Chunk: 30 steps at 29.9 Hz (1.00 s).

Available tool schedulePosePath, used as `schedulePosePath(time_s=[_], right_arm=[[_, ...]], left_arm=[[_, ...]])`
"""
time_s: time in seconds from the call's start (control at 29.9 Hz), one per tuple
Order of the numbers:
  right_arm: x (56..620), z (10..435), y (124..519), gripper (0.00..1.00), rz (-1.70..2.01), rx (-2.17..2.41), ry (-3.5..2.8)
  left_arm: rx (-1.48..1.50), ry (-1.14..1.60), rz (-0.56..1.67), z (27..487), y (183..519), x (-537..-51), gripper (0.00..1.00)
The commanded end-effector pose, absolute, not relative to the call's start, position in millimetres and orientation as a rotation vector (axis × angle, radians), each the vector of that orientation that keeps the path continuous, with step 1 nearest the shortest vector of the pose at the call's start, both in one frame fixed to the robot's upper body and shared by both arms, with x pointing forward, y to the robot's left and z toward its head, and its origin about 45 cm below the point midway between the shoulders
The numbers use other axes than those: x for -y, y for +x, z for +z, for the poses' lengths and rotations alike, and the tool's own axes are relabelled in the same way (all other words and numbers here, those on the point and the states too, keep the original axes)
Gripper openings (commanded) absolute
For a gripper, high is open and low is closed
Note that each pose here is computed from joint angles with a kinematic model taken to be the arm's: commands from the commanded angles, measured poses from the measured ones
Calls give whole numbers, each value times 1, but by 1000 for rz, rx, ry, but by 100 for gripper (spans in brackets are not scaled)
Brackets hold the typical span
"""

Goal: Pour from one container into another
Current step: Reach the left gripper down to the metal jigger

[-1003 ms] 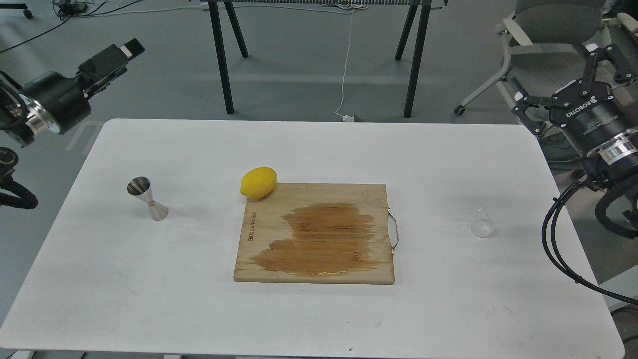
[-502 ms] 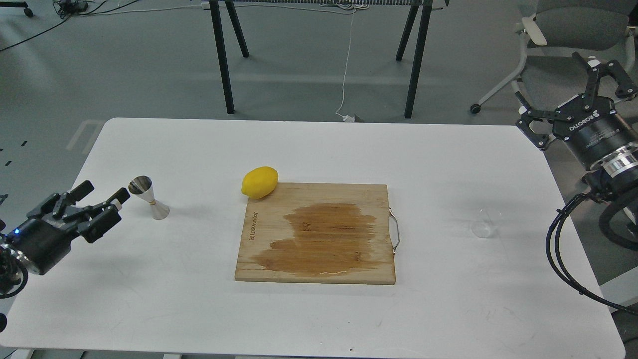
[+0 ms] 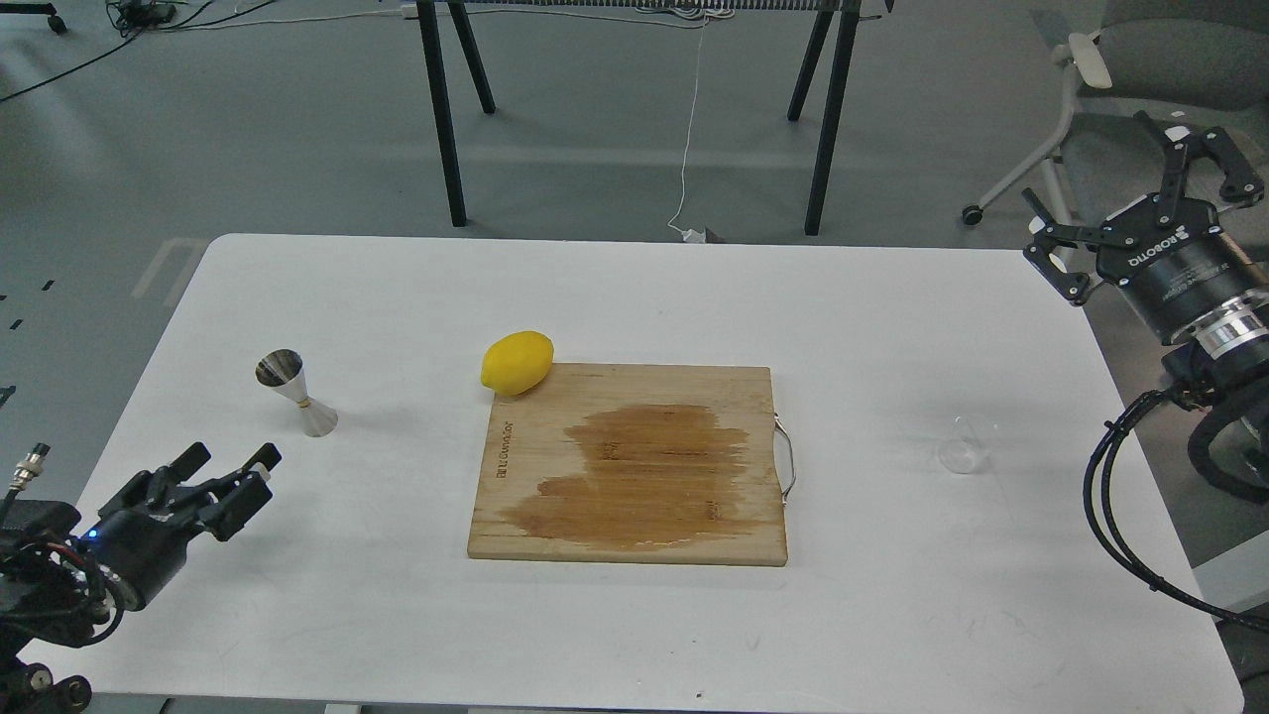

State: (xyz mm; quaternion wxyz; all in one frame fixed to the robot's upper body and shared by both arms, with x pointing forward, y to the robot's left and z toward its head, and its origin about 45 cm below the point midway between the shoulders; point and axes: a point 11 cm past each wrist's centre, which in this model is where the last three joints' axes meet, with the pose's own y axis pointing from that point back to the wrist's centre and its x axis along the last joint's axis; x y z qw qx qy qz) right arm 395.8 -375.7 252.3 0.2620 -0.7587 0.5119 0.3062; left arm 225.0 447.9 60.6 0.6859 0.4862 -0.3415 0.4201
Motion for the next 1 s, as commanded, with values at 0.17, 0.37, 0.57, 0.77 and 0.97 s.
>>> schedulePosePath(time_s=[0.17,0.37,0.57,0.77,0.97], right_arm=[[375,252,396,99,828,-1384,-2054],[375,253,396,99,829,-1382,-2053],[375,253,396,99,828,-1382,-2052],[377,254,396,99,824,-1384,-2052],[377,255,396,99,821,-1383,-2050]], left_arm=[[770,1090,939,49,243,-435,100],[793,1100,939,50,259,-434,100],[798,1100,943,47,267,-429,100],[800,1098,958,45,276,-423,100],[812,1094,971,46,288,-418,100]])
